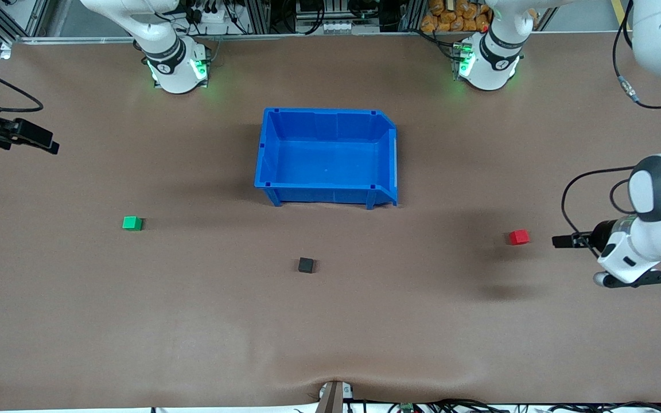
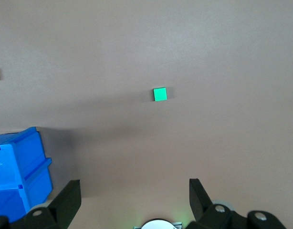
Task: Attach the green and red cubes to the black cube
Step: 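Lower the left gripper onto the red cube while the right gripper reaches the green cube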
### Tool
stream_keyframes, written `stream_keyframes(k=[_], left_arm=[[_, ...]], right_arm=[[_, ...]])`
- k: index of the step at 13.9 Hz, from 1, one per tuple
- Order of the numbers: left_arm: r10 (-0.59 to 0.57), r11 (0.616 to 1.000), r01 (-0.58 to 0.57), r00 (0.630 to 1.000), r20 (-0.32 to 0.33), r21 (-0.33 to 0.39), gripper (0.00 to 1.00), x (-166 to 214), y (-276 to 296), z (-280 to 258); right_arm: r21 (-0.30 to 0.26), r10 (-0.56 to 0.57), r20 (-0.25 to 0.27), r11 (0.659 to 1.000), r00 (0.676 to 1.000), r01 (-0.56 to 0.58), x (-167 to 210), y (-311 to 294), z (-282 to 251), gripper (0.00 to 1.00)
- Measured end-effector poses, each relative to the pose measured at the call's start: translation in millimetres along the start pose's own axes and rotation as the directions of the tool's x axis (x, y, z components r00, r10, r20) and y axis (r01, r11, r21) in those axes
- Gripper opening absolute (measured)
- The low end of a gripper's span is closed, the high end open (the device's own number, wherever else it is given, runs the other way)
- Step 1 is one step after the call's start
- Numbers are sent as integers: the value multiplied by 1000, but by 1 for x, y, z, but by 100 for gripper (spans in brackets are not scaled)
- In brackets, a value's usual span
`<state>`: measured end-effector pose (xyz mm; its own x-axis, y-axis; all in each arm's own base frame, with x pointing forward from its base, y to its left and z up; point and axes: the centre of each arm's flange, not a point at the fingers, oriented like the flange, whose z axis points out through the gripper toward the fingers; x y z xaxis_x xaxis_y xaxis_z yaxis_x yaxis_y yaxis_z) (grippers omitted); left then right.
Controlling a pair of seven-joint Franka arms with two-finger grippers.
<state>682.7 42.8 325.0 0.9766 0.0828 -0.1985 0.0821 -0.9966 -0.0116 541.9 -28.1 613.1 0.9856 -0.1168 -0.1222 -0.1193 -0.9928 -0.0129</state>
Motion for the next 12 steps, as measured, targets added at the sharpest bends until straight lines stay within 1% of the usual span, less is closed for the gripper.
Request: stream_keyframes(k=[5,7,12], left_arm=[[29,1000,-29,1000,13,2,100,24,21,79],[37,999,-37,999,24,4,100,26,27,96],[51,999,-52,995,84,5,100,20,36,132]], right_arm=[[2,21,0,1000,1000,-21,1,12,0,100],[2,28,-1,1000,1000,-28,1,14,0,100],[5,51,-4,999,999,-51,1,26,-2,100]])
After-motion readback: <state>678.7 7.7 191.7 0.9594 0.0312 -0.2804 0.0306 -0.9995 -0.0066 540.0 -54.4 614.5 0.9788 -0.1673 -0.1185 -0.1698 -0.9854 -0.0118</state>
